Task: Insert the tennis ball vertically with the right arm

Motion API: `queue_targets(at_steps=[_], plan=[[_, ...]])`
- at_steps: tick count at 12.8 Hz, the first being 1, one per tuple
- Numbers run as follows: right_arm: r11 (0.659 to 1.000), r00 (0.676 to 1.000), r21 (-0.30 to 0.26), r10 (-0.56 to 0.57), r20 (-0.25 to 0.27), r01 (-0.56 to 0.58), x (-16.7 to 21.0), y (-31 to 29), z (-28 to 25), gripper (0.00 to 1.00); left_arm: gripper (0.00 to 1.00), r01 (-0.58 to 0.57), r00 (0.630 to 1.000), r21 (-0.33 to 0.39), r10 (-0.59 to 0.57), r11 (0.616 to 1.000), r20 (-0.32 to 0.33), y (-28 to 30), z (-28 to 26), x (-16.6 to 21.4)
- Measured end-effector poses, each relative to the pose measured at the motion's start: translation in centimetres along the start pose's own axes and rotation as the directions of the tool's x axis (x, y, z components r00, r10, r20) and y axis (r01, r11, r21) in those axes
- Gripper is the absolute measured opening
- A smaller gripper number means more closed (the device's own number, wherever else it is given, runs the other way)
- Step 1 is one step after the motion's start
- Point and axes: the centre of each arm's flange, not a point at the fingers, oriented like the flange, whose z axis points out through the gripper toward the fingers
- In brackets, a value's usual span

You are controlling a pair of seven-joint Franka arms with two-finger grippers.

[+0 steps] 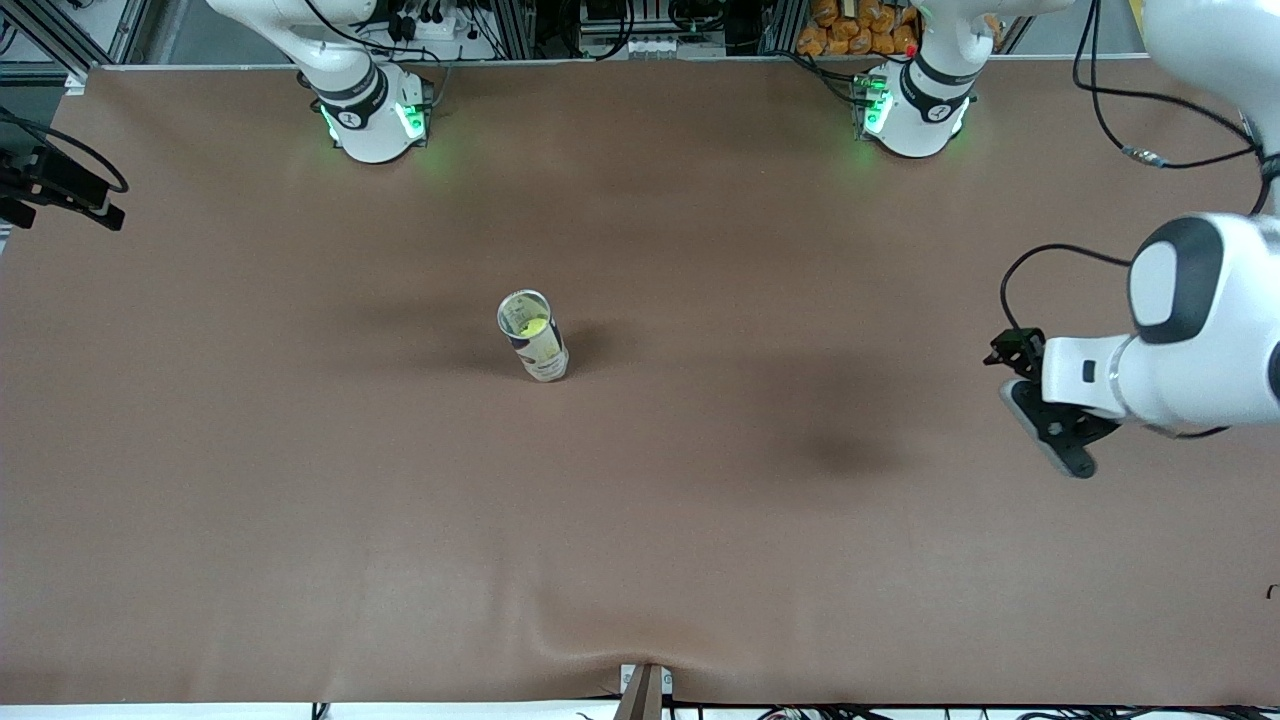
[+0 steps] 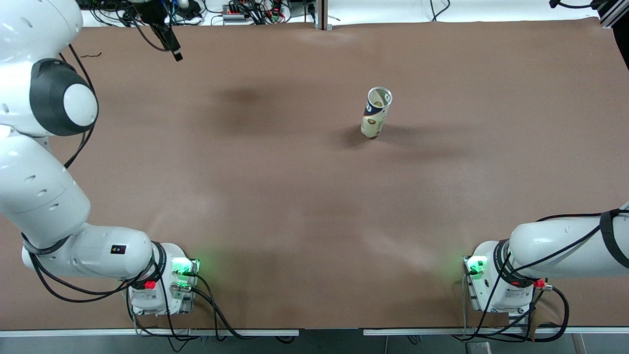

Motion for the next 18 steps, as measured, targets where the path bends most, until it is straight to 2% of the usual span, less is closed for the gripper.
queue_targets(at_steps=[1,3,6,10,14,18], plan=[[1.000,1.000,0.000,0.001,0.000,-0.001,0.0,0.1,0.0,1.00,1.00,0.121,0.993,0.006,-0.121,0.993,-0.003,1.1,-1.8,-0.6],[1.000,1.000,0.000,0.002,0.001,-0.002,0.0,0.1,0.0,1.00,1.00,0.326,0.945,0.008,-0.326,0.945,-0.014,2.7,-4.6,-2.0],[1.000,1.000,0.000,0.002,0.001,-0.002,0.0,0.1,0.0,1.00,1.00,0.481,0.876,0.002,-0.481,0.876,0.000,3.7,-7.9,-5.3],[1.000,1.000,0.000,-0.004,0.001,0.004,0.0,-0.2,0.1,1.00,1.00,0.578,0.816,0.009,-0.579,0.816,0.003,8.2,-14.2,-11.3],[1.000,1.000,-0.001,-0.013,0.004,0.013,0.1,-0.6,0.2,1.00,1.00,0.619,0.785,0.011,-0.619,0.785,-0.003,10.1,-16.8,-15.6],[1.000,1.000,-0.001,-0.013,0.004,0.013,0.1,-0.6,0.2,1.00,1.00,0.649,0.760,0.105,-0.647,0.754,-0.059,7.3,-15.7,-15.4]])
